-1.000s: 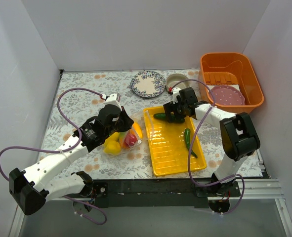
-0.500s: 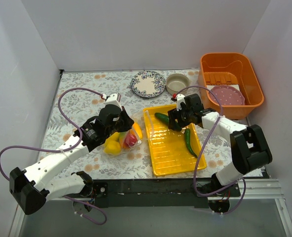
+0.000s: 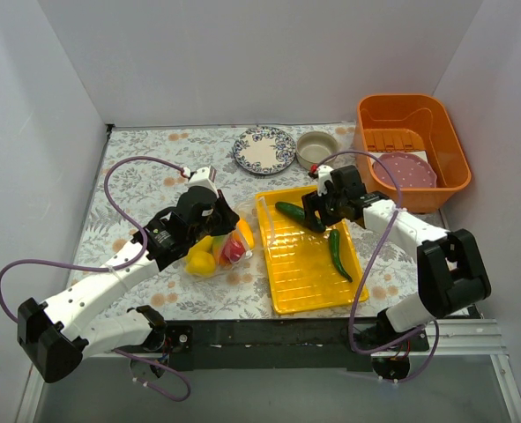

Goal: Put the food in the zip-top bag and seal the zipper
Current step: Pick up the fake vegetable from the bin.

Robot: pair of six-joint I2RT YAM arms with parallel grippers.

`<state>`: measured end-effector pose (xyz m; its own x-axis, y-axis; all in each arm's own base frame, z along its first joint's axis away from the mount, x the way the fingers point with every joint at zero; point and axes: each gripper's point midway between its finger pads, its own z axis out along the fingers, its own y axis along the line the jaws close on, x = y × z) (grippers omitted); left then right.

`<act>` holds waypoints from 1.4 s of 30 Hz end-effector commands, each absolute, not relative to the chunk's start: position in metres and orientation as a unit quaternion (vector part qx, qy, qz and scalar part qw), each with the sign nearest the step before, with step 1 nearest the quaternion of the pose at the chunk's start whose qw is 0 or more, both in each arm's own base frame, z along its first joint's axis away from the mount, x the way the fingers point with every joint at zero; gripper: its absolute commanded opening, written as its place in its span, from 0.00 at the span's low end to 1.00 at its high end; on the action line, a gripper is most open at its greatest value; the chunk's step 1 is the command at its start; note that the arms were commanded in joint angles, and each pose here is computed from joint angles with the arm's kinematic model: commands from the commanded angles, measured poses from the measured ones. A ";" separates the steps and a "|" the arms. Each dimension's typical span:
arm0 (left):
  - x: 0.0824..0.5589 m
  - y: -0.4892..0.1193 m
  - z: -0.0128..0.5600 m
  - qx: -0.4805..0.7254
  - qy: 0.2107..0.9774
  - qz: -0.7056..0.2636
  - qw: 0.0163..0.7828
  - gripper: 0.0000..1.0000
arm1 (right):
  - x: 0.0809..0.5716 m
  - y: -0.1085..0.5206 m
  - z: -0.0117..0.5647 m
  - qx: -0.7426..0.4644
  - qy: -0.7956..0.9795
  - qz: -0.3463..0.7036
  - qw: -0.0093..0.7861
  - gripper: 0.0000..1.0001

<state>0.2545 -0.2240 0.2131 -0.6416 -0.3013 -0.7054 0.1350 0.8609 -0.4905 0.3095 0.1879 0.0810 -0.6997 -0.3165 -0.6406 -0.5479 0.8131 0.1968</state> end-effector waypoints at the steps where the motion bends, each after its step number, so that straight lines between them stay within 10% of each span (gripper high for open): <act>1: 0.255 -0.222 0.233 -0.047 0.858 -0.269 0.435 0.02 | 0.326 0.182 0.082 -0.260 0.908 0.150 0.294 0.79; 23: 0.257 -0.222 0.228 -0.046 0.860 -0.264 0.434 0.03 | 0.331 0.196 0.054 -0.306 0.902 0.176 0.250 0.78; 42: 0.259 -0.220 0.218 -0.044 0.866 -0.249 0.431 0.03 | 0.315 0.199 0.052 -0.293 0.904 0.200 0.239 0.37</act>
<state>0.2546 -0.2235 0.2126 -0.6404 -0.2935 -0.7098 0.1396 0.8643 -0.4833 0.3151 0.1930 0.0378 -0.7289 -0.4613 -0.5059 -0.6200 0.7582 0.2019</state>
